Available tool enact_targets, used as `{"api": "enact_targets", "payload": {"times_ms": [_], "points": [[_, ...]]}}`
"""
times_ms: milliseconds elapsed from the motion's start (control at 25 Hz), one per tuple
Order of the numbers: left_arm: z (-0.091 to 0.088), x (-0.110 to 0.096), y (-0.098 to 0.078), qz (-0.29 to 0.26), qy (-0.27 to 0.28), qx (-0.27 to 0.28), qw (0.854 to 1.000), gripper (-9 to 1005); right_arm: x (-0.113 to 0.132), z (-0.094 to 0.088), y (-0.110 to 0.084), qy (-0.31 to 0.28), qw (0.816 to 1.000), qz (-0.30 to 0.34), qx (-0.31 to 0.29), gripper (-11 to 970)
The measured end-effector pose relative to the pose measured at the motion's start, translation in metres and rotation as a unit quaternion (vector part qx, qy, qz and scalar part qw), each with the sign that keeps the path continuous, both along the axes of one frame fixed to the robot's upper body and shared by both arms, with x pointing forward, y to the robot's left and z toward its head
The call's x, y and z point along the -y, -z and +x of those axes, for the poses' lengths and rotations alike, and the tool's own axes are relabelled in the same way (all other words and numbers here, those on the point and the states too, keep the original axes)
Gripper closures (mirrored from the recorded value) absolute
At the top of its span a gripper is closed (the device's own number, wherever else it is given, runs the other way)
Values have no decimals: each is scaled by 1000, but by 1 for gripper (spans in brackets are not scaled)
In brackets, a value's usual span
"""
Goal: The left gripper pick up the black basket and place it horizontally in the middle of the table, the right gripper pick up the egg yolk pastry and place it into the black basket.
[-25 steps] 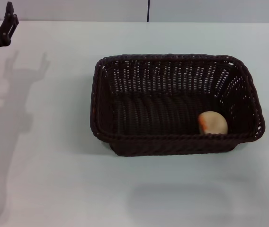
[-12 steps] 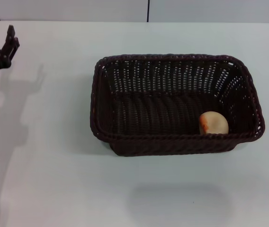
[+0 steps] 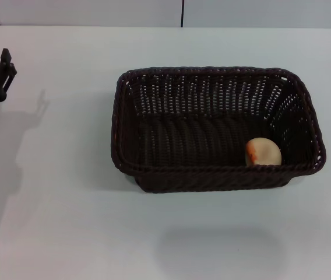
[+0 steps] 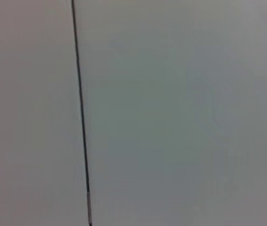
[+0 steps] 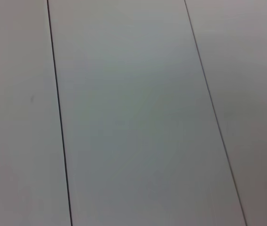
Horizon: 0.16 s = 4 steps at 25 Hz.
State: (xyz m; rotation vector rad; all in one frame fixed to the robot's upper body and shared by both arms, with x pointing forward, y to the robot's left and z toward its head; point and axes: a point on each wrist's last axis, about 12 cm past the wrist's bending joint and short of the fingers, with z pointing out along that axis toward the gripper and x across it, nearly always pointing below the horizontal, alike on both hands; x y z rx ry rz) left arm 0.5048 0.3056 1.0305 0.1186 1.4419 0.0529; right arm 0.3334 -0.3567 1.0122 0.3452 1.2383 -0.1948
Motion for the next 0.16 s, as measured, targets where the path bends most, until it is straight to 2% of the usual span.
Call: {"api": "enact_targets", "payload": {"times_ms": [160], "points": [[-6,-2,-1,-4,3,18,1000,152,0,2,0,-2,1000,-1,1,126]]}}
